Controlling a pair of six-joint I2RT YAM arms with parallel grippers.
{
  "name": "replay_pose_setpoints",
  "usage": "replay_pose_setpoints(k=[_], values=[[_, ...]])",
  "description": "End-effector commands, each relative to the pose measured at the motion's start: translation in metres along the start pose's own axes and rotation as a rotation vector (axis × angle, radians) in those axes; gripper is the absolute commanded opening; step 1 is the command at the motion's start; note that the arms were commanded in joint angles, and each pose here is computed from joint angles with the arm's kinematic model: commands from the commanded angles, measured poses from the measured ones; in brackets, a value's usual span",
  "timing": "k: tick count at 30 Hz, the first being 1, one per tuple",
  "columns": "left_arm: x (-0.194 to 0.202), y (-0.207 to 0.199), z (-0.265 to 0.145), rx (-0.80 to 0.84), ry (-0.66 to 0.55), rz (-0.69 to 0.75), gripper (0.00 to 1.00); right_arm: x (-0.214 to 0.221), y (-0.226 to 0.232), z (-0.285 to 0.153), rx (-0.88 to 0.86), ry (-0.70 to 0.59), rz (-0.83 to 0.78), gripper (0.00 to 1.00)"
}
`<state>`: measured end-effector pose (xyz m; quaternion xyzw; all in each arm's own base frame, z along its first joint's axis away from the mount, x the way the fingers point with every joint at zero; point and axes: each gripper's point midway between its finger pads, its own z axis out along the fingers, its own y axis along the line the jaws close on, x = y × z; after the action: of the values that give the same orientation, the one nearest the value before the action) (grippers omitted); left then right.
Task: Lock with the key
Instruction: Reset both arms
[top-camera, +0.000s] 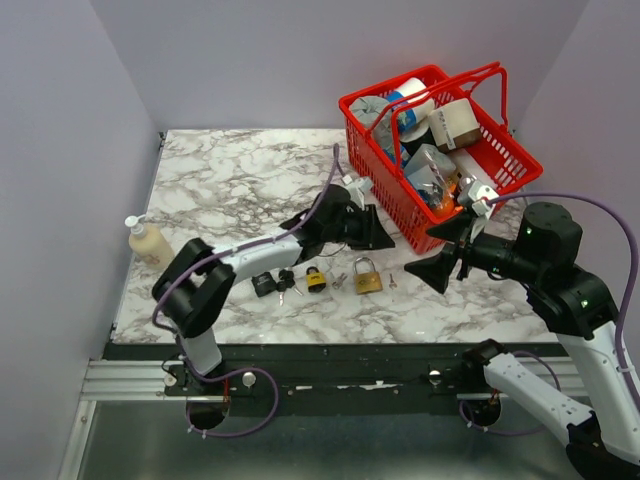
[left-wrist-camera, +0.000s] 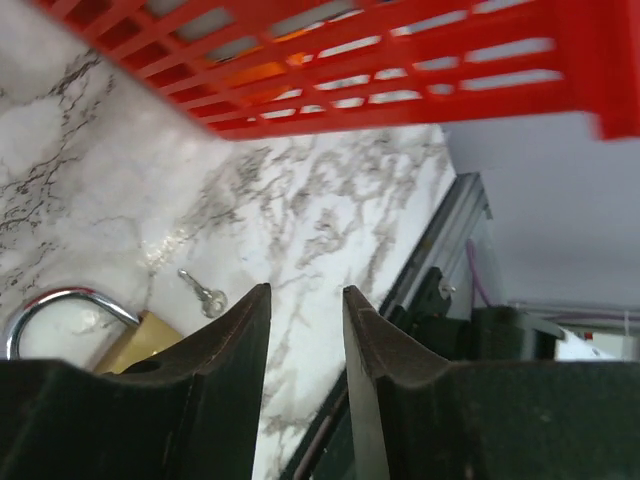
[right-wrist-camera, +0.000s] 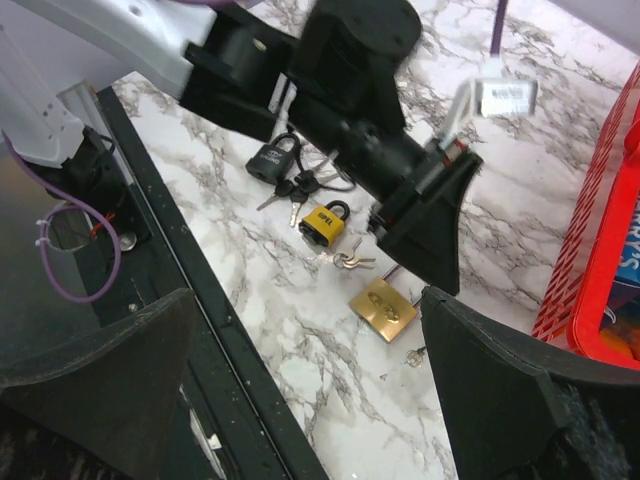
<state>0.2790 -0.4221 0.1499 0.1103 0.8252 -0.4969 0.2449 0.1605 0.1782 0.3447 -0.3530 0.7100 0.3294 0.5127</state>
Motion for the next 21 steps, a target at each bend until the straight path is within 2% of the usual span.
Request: replay_pose_setpoints(k=[1, 4, 5, 6, 8, 9, 10, 12, 13, 16, 17, 21], values=[[-0.024, -0.026, -0.073, 0.012, -0.049, 0.152, 0.50, -0.009, -0.004, -0.002, 0.031, -0.026, 0.006, 1.00], [-0.045, -0.016, -0.129, -0.016, -0.084, 0.219, 0.64, -0.011, -0.011, -0.001, 0.069, -0.037, 0.022, 1.00], [-0.055, -0.009, -0.145, -0.037, -0.106, 0.279, 0.77, -0.013, -0.014, 0.000, 0.086, -0.043, 0.027, 1.00], [-0.073, 0.005, -0.167, -0.074, -0.142, 0.302, 0.85, -0.014, -0.019, 0.000, 0.115, -0.046, 0.031, 1.00], [-0.092, 0.009, -0.205, -0.141, -0.172, 0.336, 0.99, -0.016, -0.022, 0.000, 0.136, -0.056, 0.059, 1.00], [-0.101, 0.013, -0.219, -0.166, -0.181, 0.388, 0.99, -0.017, -0.024, -0.001, 0.150, -0.062, 0.073, 1.00], [-0.104, 0.030, -0.243, -0.228, -0.172, 0.332, 0.99, -0.017, -0.028, -0.001, 0.176, -0.061, 0.082, 1.00], [-0.124, 0.025, -0.271, -0.257, -0.196, 0.346, 0.99, -0.018, -0.033, -0.002, 0.209, -0.063, 0.113, 1.00], [-0.131, 0.042, -0.286, -0.323, -0.192, 0.336, 0.99, -0.016, -0.040, -0.003, 0.249, -0.060, 0.124, 1.00], [-0.130, 0.052, -0.318, -0.454, -0.157, 0.291, 0.99, -0.006, -0.056, -0.007, 0.342, -0.052, 0.164, 1.00], [-0.130, 0.066, -0.332, -0.565, -0.166, 0.271, 0.99, -0.002, -0.062, -0.008, 0.372, -0.051, 0.179, 1.00], [-0.115, 0.086, -0.349, -0.710, -0.160, 0.247, 0.99, 0.023, -0.083, -0.017, 0.489, -0.038, 0.239, 1.00]])
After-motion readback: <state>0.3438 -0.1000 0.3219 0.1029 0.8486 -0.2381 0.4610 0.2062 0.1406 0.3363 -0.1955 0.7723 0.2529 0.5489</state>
